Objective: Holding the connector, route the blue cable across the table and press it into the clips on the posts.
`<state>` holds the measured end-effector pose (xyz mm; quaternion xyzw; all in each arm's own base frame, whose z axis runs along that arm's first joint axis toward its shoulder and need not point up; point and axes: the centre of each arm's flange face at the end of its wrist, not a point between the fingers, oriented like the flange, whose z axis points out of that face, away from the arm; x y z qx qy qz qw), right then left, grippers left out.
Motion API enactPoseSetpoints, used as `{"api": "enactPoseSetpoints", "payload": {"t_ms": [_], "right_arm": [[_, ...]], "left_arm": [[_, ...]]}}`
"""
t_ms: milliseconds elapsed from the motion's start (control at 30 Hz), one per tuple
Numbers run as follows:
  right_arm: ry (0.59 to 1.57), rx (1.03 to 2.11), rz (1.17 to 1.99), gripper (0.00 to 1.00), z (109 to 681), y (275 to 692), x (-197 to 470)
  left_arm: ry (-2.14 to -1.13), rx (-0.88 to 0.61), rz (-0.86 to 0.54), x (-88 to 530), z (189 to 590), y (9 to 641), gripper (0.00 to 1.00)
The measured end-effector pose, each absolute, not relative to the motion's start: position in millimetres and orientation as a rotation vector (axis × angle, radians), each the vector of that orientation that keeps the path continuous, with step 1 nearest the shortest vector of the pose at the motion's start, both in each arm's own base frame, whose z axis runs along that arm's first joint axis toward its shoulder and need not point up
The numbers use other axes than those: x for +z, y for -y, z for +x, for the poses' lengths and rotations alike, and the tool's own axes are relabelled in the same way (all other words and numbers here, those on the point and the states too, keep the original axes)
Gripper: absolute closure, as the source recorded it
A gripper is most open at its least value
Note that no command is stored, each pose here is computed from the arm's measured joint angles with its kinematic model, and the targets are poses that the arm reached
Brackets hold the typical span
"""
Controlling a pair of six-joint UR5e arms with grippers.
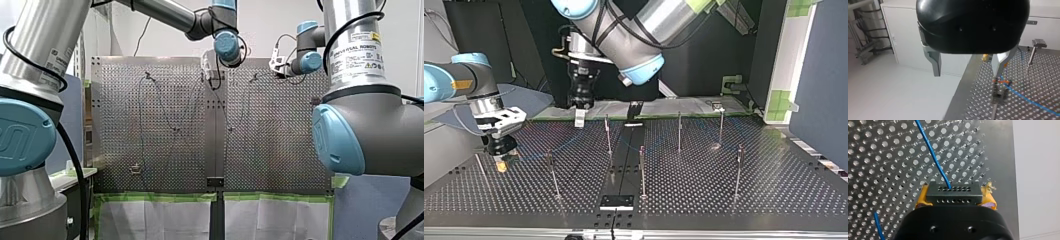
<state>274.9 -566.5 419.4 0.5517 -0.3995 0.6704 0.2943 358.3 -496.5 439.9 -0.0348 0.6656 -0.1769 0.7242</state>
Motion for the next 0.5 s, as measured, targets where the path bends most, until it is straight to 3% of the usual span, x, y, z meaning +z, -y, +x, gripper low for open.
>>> {"api": "enactPoseSetpoints", "payload": {"t_ms": [500], "right_arm": [[1.061,1.781,1.477,0.99,276.5,565.1,417.7]], "left_arm": [[-1.564,-0.299,-0.158,307.6,366.4,499.1,0.0]]}}
